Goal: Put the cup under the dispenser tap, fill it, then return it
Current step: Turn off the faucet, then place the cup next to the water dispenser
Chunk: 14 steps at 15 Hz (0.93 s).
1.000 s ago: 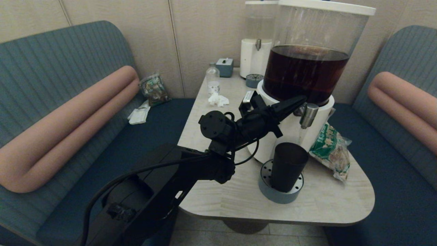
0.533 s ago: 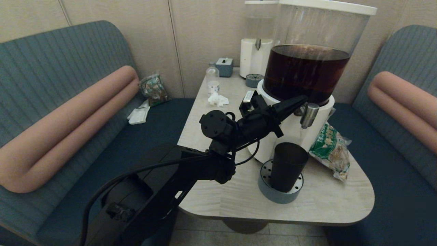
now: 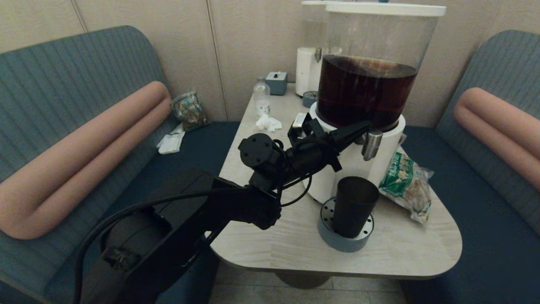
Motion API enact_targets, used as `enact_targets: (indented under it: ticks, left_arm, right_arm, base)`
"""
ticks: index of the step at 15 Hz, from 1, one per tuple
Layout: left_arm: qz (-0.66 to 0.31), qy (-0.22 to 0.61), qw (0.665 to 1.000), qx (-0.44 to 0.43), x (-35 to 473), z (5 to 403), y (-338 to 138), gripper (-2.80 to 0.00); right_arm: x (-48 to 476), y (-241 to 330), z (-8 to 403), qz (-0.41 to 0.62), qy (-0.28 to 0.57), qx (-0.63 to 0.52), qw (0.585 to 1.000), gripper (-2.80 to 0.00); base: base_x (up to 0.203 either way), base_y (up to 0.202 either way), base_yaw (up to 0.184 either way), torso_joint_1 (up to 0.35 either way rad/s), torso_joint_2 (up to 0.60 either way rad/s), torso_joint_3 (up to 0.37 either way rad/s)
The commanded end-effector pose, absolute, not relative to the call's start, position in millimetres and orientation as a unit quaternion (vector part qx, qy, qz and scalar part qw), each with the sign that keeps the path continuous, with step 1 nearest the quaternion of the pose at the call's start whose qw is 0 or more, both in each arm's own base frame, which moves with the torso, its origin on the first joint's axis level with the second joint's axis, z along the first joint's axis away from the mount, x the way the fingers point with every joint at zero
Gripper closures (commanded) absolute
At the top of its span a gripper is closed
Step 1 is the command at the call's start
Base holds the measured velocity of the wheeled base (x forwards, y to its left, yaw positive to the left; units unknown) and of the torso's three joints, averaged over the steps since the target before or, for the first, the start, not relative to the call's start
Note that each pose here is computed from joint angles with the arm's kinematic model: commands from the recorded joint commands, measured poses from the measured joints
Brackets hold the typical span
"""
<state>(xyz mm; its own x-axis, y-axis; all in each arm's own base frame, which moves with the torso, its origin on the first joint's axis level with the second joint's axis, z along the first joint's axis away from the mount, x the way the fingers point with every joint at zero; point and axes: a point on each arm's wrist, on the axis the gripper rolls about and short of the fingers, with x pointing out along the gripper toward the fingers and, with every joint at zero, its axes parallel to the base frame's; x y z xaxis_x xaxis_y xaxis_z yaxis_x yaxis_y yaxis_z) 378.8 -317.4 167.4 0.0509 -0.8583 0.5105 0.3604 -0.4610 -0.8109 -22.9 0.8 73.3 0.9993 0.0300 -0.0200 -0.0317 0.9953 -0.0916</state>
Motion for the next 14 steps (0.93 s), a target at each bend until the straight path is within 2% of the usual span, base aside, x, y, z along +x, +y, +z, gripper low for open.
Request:
enact_targets:
  ticks: [1,9,14]
  left_arm:
    - [-0.657,0.212,0.467,-0.553,373.0,186.9,-306.6,0.00]
    - [-0.660,0.185,0.480,-0.547,358.3,225.2,-278.9,0.00]
    - [-0.642,0.190,0.521,-0.529,330.8,226.3,-257.5,0.00]
  right_arm:
    - [-22.7,0.8,72.9,0.016,0.011,-0.047,0.999,0.00]
    - [-22.7,0.8,72.9,0.016,0.011,-0.047,0.999,0.00]
    - [-22.7,0.8,72.9,0.016,0.011,-0.047,0.999,0.00]
  base:
    - [0.000,0.000,0.000,0.000,0.00,0.000]
    - [0.000,0.000,0.000,0.000,0.00,0.000]
    - [0.000,0.000,0.000,0.000,0.00,0.000]
